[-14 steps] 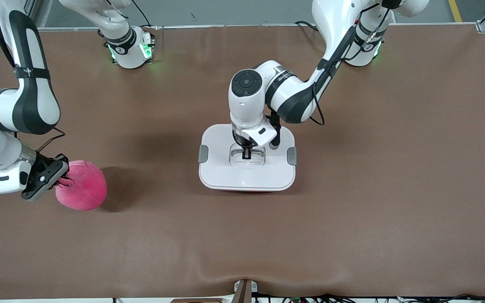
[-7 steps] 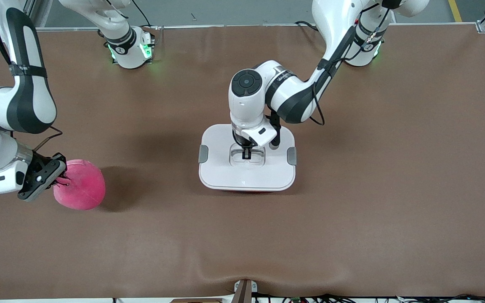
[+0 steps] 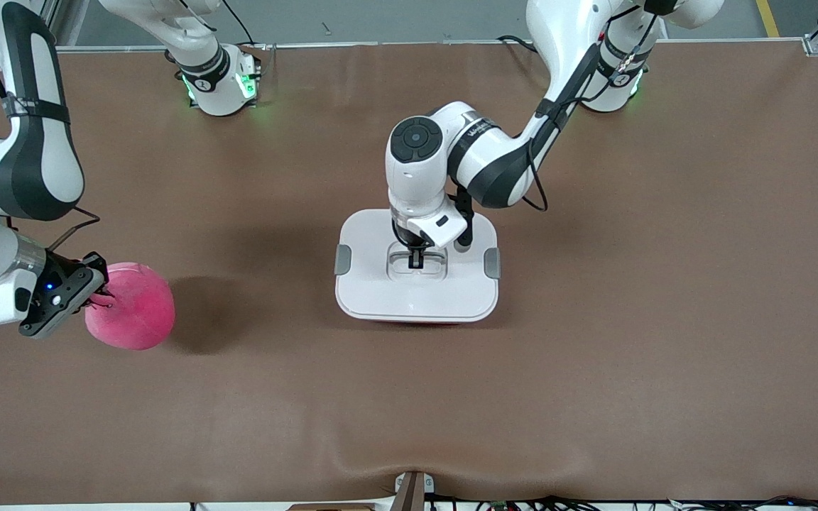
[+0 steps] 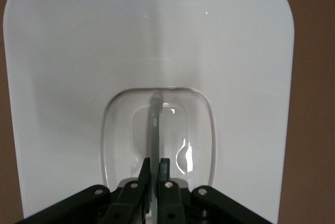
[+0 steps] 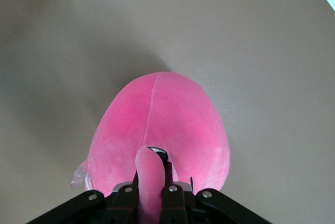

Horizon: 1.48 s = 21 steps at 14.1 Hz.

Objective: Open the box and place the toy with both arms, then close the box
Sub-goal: 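Lift the lid off with the left gripper while the right gripper lifts the toy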

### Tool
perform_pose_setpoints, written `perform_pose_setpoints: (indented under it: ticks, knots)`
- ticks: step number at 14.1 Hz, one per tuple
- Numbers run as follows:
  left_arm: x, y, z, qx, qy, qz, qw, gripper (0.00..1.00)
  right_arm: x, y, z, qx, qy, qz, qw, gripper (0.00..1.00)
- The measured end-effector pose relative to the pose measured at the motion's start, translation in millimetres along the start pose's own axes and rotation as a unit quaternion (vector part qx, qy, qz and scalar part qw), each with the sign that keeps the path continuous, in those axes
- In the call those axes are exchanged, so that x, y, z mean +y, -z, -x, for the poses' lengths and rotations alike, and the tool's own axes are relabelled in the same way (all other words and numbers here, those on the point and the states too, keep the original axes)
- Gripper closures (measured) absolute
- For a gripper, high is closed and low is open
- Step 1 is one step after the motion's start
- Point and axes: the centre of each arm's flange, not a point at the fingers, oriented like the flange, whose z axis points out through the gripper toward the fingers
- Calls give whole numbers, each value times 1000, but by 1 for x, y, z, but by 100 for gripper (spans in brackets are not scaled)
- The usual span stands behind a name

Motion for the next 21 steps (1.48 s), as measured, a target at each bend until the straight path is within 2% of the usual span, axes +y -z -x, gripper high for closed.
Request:
perform_pose_setpoints:
  ticks: [7,13,16,21]
  knots:
    - [3,14,-1,-6,2,8,1000,93,-8,-2,-4,-10,-25,-15,1000,86]
    - [11,32,-9,-11,7,20,1000,93,-52,6,-48,-19,-93,-30,995,86]
    - [29,47,-29,-15,10,30,999,93,-81,29,-73,-7,-156,-68,985,86]
    - [67,64,-87,-8,15,36,999,93,-128,50,-118,17,-257,-121,959,86]
